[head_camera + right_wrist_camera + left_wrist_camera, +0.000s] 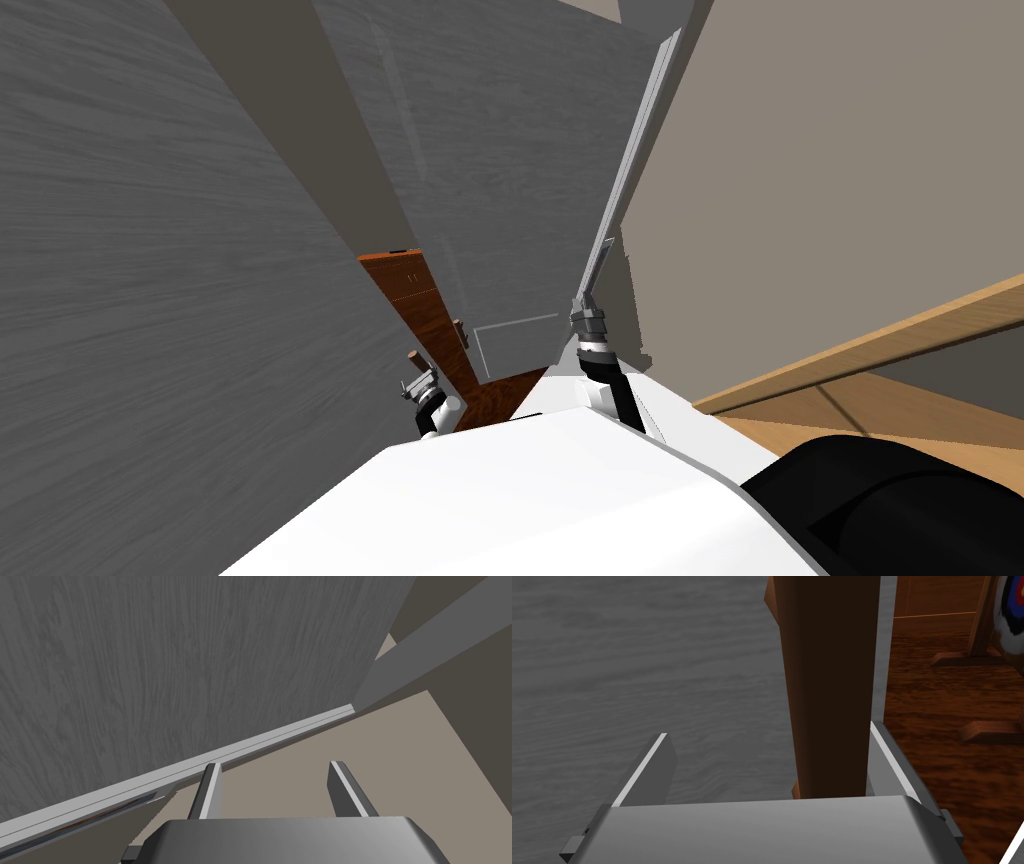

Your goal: Push the door open

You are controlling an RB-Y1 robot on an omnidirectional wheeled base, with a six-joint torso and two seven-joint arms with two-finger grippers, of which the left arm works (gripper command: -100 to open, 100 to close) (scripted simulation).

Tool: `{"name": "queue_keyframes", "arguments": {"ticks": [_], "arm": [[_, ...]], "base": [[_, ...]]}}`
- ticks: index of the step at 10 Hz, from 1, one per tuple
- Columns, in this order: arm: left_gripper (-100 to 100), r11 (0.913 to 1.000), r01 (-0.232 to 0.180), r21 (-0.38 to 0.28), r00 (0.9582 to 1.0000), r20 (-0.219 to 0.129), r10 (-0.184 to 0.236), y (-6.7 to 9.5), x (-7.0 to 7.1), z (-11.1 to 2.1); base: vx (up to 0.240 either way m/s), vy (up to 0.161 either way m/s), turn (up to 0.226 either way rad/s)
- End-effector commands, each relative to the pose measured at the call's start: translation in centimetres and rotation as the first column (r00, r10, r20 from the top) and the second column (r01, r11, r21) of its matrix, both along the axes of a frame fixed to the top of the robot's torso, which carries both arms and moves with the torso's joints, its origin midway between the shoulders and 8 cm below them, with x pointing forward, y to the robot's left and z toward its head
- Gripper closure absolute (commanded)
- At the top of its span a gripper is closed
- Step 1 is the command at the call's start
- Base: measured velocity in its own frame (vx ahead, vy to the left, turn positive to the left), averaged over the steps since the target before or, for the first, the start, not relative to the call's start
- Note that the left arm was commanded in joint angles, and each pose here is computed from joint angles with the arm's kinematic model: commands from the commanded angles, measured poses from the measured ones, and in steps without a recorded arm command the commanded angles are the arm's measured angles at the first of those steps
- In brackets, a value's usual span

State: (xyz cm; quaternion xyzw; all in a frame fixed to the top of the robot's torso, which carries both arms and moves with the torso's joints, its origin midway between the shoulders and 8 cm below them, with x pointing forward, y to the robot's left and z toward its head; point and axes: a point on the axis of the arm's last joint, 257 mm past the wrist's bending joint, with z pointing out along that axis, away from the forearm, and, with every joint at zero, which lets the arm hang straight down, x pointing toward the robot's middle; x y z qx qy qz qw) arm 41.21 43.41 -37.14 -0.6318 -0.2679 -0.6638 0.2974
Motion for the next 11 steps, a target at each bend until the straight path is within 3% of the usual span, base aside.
{"name": "queue_keyframes", "arguments": {"ticks": [1, 7, 11], "arm": [[100, 0.9985, -0.044, 0.033, 0.999, 0.008, 0.043, 2.4, -1.3, 0.5], [100, 0.9985, -0.044, 0.033, 0.999, 0.008, 0.043, 2.4, -1.3, 0.5], [100, 0.9962, -0.078, 0.038, 0.9969, 0.013, 0.078, 3.4, -1.9, 0.7]], "base": [[0.02, 0.021, -0.029], [0.0, 0.004, 0.0], [0.015, 0.024, -0.031]]}}
